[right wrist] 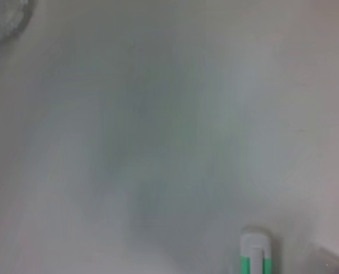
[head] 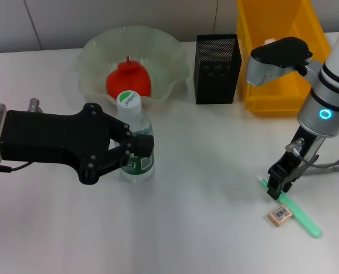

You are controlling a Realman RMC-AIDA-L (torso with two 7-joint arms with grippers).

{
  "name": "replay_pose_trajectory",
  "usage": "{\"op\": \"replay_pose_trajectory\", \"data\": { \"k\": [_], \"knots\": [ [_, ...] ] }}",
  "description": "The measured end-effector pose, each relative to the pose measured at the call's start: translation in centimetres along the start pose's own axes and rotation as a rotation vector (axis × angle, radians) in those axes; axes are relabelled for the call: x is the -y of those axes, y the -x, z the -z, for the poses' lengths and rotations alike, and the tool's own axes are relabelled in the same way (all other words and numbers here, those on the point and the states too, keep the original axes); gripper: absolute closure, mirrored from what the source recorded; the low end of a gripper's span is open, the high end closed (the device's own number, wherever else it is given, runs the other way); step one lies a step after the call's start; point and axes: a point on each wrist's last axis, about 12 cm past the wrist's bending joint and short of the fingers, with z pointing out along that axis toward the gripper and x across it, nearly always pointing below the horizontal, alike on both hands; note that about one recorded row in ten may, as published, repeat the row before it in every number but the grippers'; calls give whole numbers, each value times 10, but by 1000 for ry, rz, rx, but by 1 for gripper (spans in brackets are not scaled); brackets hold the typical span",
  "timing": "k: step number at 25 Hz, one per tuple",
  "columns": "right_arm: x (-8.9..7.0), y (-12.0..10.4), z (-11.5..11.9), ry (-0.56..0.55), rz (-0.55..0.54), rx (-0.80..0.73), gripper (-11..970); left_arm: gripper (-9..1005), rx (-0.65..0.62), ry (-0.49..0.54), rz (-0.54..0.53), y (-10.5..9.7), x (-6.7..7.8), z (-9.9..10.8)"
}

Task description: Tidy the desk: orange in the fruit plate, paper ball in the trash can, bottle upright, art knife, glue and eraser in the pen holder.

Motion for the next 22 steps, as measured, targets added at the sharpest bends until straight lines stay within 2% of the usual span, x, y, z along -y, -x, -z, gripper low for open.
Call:
{"op": "replay_pose_trajectory", "data": {
  "k": [22],
  "knots": [
    [2,-1,-5,-4,3,-7,696,985,12,1,5,-1,1,1]
  ]
}}
